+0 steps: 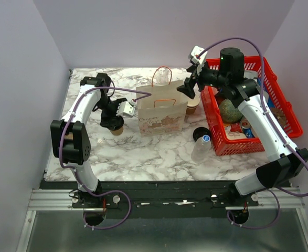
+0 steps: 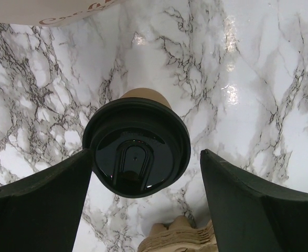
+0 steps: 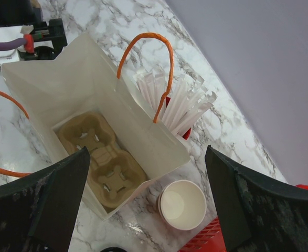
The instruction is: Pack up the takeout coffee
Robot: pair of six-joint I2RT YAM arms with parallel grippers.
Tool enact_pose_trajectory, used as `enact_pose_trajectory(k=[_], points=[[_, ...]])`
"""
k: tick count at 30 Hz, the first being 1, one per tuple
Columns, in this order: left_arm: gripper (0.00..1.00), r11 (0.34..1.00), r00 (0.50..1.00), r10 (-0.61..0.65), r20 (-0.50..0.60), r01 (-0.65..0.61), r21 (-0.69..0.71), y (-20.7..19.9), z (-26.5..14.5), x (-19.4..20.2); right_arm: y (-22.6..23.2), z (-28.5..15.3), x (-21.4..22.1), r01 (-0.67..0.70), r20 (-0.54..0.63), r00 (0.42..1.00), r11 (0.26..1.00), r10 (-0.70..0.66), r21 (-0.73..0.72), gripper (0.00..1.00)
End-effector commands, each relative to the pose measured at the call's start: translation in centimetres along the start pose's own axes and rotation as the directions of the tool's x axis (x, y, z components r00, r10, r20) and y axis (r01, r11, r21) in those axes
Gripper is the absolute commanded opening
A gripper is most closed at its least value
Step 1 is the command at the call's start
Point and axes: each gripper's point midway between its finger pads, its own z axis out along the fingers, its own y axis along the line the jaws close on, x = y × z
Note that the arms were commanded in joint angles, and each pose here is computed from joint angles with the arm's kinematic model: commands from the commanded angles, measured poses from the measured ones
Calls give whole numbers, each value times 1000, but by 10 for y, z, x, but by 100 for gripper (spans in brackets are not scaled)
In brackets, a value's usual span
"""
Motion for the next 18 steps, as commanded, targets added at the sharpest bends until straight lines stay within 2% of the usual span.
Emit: enact_pose_trajectory(k=[1, 13, 18], points=[[90, 1000, 1000, 9, 4, -9, 0, 0, 1, -2, 3, 0, 4, -2, -3, 1000, 1000, 2, -23, 100], [90, 1000, 1000, -1, -15, 1, 9, 4, 10, 6, 4, 2, 5, -5, -2, 1000, 999, 5, -31, 100], [86, 999, 999, -15, -30, 17, 38, 0, 14, 11, 3, 2, 4, -4, -3, 1000, 1000, 3, -29, 99]])
